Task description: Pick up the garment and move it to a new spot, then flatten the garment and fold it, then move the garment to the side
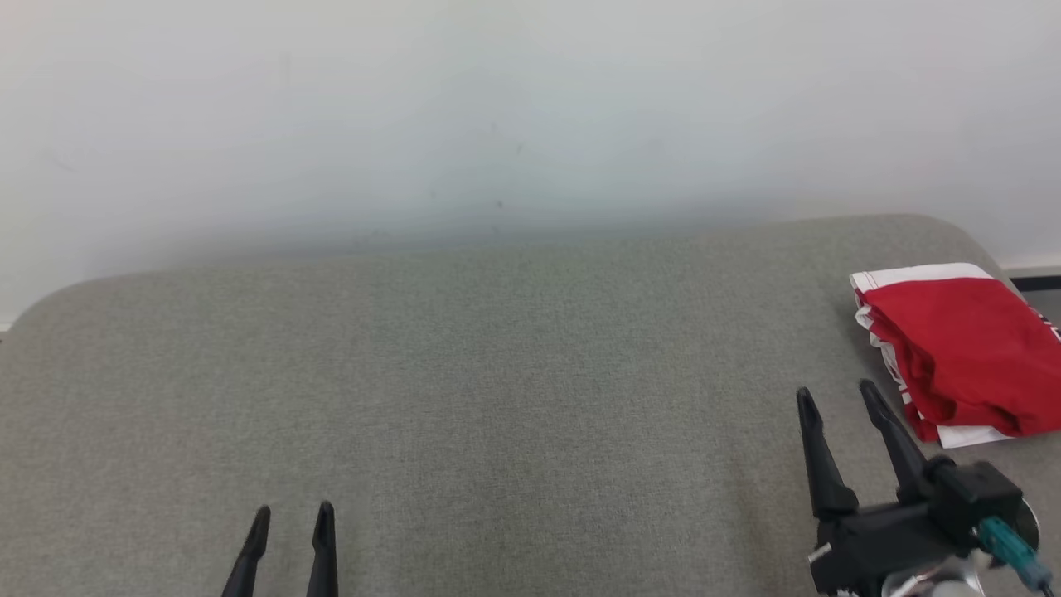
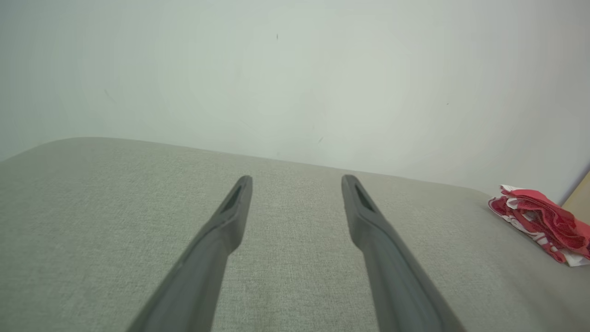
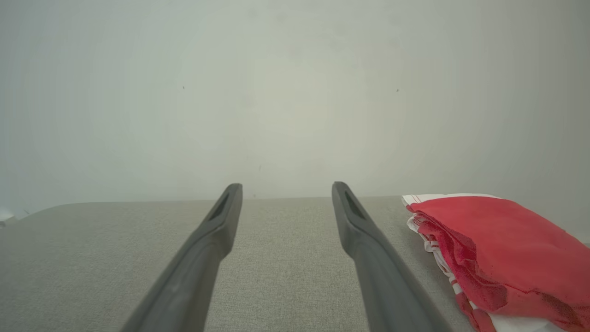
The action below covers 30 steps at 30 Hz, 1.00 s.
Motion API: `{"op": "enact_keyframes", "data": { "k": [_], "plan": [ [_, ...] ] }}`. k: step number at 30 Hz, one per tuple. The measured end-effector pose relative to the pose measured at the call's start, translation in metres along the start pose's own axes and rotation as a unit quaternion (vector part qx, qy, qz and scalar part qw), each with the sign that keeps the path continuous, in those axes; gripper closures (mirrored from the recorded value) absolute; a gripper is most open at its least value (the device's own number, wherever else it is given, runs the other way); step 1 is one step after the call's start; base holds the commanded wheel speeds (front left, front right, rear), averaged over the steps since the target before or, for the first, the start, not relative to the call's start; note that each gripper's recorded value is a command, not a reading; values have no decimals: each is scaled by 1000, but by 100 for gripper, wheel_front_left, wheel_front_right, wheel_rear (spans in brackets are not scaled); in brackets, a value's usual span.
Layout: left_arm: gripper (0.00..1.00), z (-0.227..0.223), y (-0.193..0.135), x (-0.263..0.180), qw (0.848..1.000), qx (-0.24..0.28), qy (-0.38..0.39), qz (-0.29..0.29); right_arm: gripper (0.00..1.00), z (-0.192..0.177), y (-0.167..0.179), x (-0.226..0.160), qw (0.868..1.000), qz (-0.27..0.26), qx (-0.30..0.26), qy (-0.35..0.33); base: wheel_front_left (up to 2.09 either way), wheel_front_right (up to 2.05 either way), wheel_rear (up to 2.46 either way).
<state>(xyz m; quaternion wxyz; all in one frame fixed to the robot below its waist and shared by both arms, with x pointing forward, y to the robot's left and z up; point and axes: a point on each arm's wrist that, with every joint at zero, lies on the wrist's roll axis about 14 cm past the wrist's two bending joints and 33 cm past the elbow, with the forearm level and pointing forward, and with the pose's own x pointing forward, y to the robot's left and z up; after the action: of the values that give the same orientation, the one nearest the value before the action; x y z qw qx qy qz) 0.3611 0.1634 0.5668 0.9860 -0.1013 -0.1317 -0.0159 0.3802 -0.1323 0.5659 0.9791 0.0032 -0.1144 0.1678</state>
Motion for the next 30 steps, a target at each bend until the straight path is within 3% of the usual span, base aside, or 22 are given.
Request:
{"op": "enact_keyframes", "data": {
  "k": [11,28,29,30],
  "plan": [
    [0,2,9,-22,999,44,4,-13,0,-13,21,-37,1000,-9,22,17,0,0,0],
    [0,-9,15,-34,999,46,25,-9,0,-19,20,-58,999,-29,30,27,0,0,0],
    [100,-9,16,-34,999,47,26,-7,100,-19,21,-58,999,-29,31,28,0,0,0],
    [100,-12,16,-35,998,46,30,-6,100,-22,21,-59,999,-30,32,32,0,0,0]
  ]
}}
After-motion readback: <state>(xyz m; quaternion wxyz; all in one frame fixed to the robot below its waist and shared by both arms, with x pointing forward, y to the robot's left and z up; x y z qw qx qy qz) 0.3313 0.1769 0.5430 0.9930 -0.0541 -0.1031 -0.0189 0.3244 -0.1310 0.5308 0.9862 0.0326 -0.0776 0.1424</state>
